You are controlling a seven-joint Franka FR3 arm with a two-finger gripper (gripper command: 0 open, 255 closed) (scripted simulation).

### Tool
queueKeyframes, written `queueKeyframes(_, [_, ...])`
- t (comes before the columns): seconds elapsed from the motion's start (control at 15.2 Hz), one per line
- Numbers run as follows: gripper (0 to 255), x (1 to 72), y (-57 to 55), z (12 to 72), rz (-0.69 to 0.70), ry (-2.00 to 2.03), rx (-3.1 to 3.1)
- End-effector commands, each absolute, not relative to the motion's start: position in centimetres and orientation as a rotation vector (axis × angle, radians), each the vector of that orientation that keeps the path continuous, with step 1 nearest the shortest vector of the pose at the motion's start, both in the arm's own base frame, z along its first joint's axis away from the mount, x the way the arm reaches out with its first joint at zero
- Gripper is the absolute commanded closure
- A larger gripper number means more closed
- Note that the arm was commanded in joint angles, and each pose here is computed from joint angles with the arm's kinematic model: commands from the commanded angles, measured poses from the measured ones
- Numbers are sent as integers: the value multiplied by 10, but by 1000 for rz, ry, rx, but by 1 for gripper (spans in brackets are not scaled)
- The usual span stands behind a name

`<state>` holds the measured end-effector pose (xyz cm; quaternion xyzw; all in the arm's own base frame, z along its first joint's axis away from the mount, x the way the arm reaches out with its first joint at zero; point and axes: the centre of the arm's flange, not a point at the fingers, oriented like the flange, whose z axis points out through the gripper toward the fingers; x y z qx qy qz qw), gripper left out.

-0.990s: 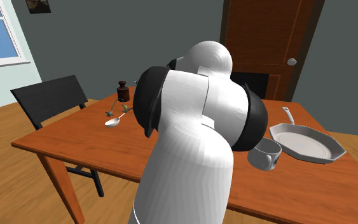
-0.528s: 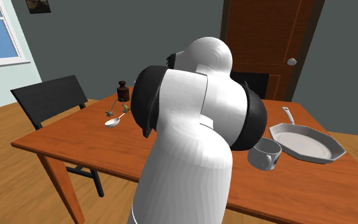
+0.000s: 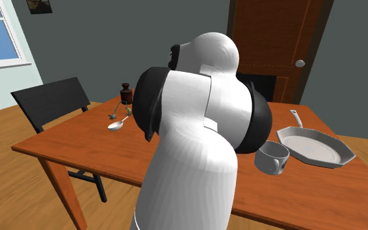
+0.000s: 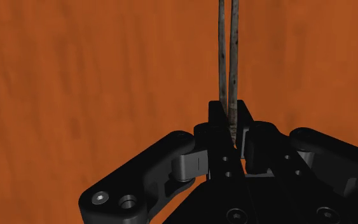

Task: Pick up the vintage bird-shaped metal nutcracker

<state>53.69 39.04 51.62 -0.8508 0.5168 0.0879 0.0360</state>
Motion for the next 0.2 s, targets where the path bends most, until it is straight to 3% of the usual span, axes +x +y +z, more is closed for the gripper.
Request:
queueKeyframes(0.0, [255, 537, 390, 526, 270, 1588, -2614])
queueKeyframes(0.13, [255, 537, 390, 527, 270, 1588, -2614])
